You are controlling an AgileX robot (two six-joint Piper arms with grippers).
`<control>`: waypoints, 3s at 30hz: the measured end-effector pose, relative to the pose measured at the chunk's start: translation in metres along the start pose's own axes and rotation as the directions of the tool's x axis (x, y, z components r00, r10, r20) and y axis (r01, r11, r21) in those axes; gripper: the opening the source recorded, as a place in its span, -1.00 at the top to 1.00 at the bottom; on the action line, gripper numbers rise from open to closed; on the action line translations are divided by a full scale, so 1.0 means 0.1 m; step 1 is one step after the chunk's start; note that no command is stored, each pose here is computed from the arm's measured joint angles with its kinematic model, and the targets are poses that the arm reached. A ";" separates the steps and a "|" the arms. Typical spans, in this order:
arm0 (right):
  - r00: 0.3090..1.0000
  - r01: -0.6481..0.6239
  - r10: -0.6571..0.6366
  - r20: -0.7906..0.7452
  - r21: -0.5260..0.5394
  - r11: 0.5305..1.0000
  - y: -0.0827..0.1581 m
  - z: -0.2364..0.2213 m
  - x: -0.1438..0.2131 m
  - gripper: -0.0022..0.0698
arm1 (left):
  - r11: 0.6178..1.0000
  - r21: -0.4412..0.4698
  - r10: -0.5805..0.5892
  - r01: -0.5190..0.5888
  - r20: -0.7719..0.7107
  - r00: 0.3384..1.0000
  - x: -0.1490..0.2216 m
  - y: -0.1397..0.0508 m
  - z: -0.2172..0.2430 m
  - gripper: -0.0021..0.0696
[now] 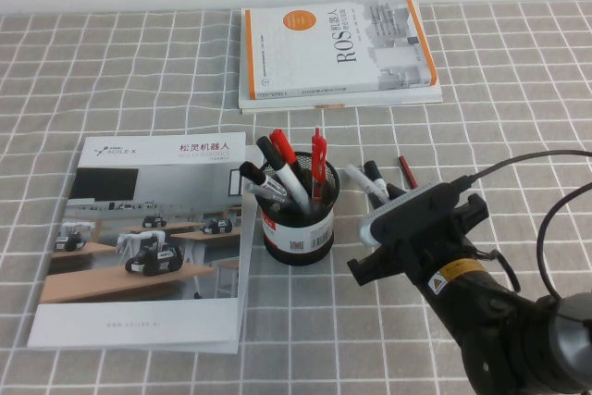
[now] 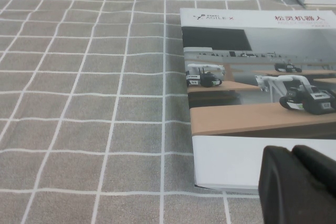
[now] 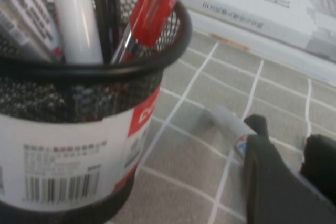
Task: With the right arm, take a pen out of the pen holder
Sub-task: 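Take a marker out of the pen holder and lay it on the table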
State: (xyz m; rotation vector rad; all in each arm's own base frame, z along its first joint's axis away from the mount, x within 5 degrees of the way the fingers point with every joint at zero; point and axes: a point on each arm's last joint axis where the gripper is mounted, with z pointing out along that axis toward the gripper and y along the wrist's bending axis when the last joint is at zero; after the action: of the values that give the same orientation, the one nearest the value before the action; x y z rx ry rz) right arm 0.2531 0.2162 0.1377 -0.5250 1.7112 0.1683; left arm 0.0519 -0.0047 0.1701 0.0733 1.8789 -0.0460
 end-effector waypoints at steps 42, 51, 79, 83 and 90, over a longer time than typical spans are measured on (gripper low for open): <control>0.998 -0.059 0.056 -0.037 -0.107 0.993 -0.42 -1.04 -1.00 0.94 | 1.000 0.000 0.000 0.000 0.000 1.000 0.00 0.00 0.00 0.95; 0.982 -0.190 0.190 -0.014 -0.127 0.973 -0.68 -1.68 -1.28 0.97 | 1.000 0.000 0.000 0.000 0.000 1.000 0.00 0.00 0.00 0.95; 0.982 -0.187 0.178 0.067 0.171 0.967 -1.20 -2.17 -1.10 0.97 | 1.000 0.000 0.000 0.000 0.000 1.000 0.00 0.00 0.00 0.95; 0.974 -0.219 0.202 0.104 0.187 0.958 -1.28 -2.33 -0.82 0.97 | 1.000 0.000 0.000 0.000 0.000 1.000 0.00 0.00 0.00 0.95; 0.956 -0.262 0.203 0.211 0.310 0.914 -1.27 -2.66 -0.24 0.97 | 1.000 0.000 0.000 0.000 0.000 1.000 0.00 0.00 0.00 0.95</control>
State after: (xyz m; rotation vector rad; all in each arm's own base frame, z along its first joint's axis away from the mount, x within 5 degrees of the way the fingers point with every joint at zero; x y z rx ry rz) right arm 0.0733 0.0050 0.2406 -0.0483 1.5832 0.0876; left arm 0.0519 -0.0047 0.1701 0.0733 1.8789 -0.0460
